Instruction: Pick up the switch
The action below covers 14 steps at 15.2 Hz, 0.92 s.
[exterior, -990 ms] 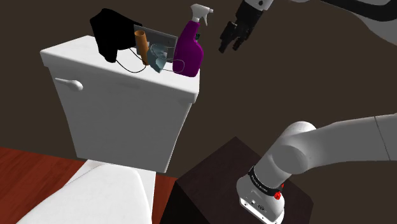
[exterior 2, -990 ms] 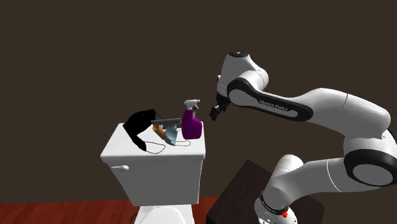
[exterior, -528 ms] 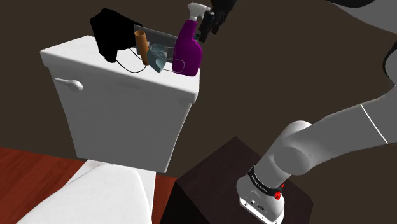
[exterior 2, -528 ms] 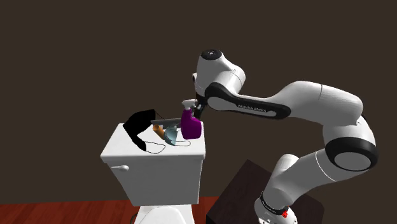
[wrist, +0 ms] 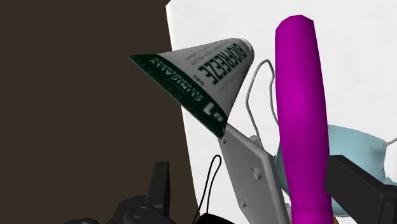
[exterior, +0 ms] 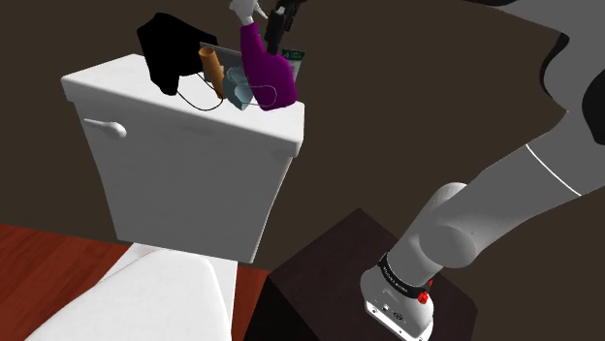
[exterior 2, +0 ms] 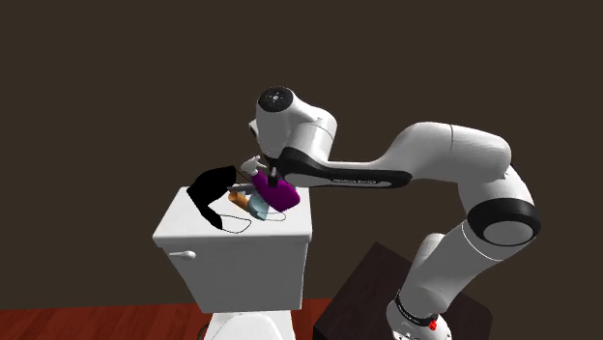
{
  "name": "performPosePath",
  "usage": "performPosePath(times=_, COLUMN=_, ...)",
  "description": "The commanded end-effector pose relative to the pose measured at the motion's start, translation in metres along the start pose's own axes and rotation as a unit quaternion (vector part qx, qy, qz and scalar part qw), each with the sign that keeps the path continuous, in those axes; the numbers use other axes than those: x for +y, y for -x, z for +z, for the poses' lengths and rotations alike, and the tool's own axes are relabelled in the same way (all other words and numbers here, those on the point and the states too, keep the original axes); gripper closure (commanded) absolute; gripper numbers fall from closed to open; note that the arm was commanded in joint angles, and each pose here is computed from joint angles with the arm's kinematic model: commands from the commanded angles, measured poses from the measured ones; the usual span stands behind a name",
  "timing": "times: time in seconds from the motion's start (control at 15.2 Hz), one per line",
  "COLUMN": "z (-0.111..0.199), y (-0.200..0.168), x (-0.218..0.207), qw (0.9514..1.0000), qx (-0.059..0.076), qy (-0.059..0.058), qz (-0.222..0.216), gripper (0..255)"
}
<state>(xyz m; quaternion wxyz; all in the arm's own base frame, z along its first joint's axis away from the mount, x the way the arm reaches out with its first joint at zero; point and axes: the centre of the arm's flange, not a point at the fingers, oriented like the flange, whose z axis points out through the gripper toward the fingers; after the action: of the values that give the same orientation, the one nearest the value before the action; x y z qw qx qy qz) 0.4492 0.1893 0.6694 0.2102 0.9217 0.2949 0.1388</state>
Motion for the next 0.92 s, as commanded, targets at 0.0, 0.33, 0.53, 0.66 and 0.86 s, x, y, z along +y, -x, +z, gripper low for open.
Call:
performPosePath(times=0.0, z=0.005, y=-0.006, x=-0.007, qw=0.9999, qx=0.001, qy=0.005, qz=-0.011, gripper=0)
performPosePath(times=0.33, z=0.028, y=-0.002, x=-0.020, qw=0.9999, qx=0.001, qy=0.005, qz=-0.011, gripper=0)
performPosePath(times=0.53, z=0.035, y=-0.001, x=-0.024, qw=0.9999, qx=0.001, qy=0.005, qz=-0.011, gripper=0)
performPosePath(times=0.66, z=0.035, y=-0.001, x=-0.024, qw=0.9999, qx=0.001, qy=0.005, qz=-0.011, gripper=255)
performPosePath(times=0.86, z=0.035, y=-0.001, x=-0.024, qw=0.9999, qx=0.001, qy=0.005, qz=-0.011, gripper=255)
